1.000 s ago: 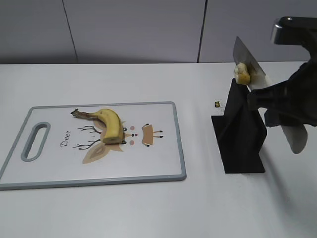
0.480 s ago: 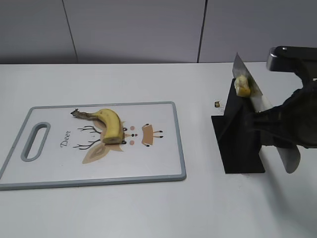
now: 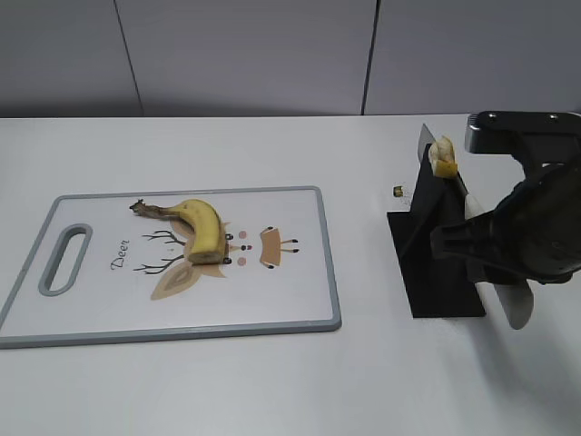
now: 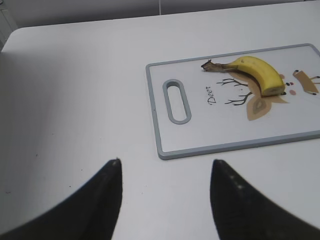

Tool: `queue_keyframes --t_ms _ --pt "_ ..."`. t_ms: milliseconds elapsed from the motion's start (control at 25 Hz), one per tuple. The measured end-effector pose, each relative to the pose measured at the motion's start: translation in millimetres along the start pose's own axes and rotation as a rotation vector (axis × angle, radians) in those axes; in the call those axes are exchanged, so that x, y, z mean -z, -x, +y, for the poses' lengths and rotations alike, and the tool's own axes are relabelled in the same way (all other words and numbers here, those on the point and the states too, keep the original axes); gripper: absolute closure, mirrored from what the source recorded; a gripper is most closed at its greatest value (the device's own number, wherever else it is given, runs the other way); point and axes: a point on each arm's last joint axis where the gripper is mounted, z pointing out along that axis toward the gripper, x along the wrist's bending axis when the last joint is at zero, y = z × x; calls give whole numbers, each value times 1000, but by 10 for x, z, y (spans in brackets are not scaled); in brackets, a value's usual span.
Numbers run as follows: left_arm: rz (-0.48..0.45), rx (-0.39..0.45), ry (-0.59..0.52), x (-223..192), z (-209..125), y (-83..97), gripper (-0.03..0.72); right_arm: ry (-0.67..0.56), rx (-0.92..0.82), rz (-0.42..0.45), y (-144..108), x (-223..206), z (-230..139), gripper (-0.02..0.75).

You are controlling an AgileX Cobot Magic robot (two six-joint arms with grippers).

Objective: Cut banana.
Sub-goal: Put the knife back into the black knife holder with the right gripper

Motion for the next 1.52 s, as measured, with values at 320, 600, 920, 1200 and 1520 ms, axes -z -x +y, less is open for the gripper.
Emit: queue_keyframes --t_ms 320,600,920,1200,1520 --pt "0 0 0 0 0 0 138 5 -1 3 -8 -1 15 577" --pt "0 0 0 0 0 0 138 23 -7 1 -47 71 121 577" --pt "0 0 1 0 1 0 138 25 24 -21 -43 26 138 577" --pt "-1 0 1 0 1 1 138 12 28 -37 -47 -32 141 576" --pt "-1 0 1 0 1 1 138 23 29 -26 -58 -39 151 202"
